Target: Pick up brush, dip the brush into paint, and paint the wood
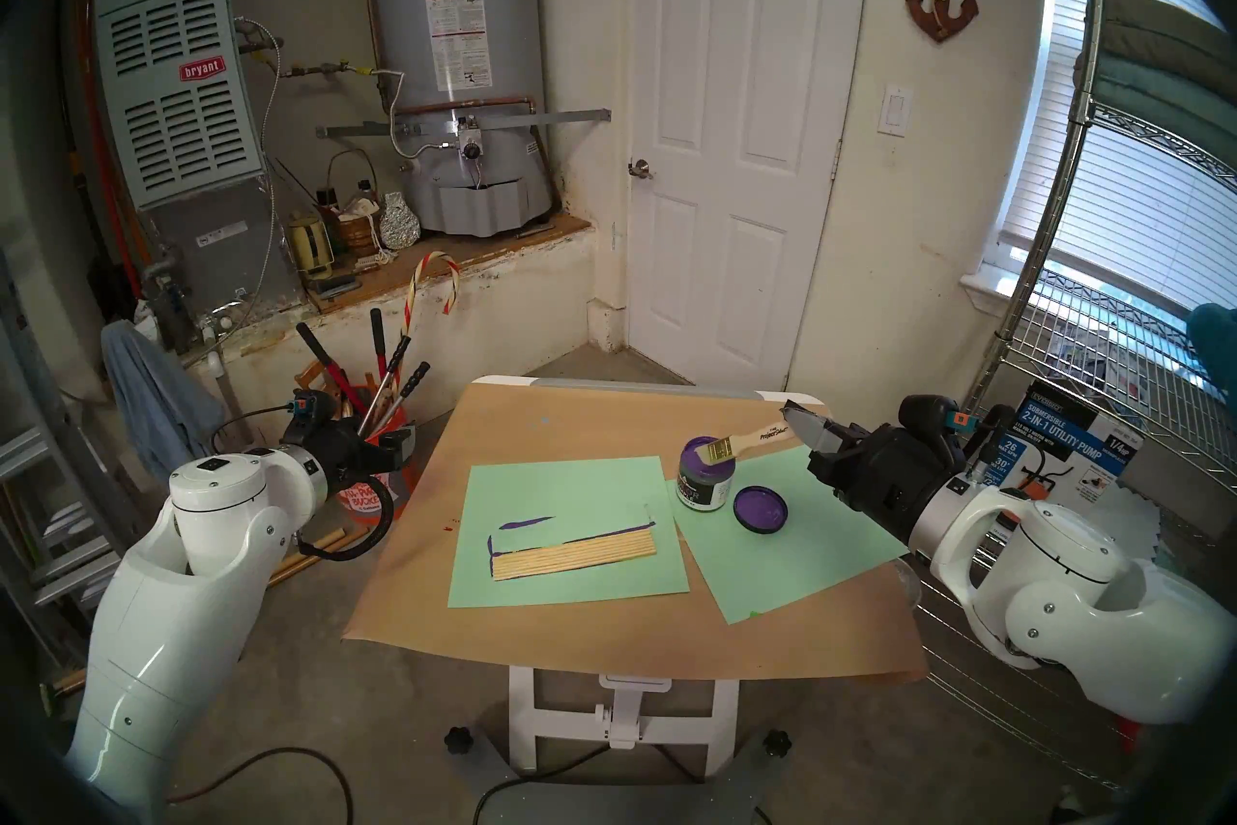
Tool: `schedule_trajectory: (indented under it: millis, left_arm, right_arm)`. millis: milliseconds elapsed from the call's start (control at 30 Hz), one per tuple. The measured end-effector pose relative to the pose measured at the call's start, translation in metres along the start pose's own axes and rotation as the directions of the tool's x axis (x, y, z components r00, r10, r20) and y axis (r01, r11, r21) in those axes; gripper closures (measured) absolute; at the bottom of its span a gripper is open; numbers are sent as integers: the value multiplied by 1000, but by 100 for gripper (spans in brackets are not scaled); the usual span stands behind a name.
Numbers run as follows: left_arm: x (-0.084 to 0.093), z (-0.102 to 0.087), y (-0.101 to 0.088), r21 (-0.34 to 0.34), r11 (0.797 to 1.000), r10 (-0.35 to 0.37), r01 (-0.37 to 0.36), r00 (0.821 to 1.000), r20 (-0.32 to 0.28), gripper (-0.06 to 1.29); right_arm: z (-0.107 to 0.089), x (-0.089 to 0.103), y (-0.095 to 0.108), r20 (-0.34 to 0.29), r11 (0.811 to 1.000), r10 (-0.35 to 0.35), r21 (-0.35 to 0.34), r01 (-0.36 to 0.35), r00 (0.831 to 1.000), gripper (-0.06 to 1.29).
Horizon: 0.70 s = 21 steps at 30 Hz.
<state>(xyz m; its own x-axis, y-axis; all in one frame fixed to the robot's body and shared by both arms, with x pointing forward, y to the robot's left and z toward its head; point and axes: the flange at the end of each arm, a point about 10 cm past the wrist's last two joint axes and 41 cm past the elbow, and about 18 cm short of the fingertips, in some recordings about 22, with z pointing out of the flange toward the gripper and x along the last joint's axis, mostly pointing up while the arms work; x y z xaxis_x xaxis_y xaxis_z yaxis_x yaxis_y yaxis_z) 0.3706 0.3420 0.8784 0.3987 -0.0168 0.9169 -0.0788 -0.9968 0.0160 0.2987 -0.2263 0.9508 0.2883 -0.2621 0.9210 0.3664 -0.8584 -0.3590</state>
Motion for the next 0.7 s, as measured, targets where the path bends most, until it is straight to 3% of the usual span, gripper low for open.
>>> schedule_trajectory:
  millis: [700]
  left_arm:
    - [0,0,0,0,1000,0,0,1000,0,-2]
  right_arm:
    - [8,9,0,-20,999,43,5,-43,999,125]
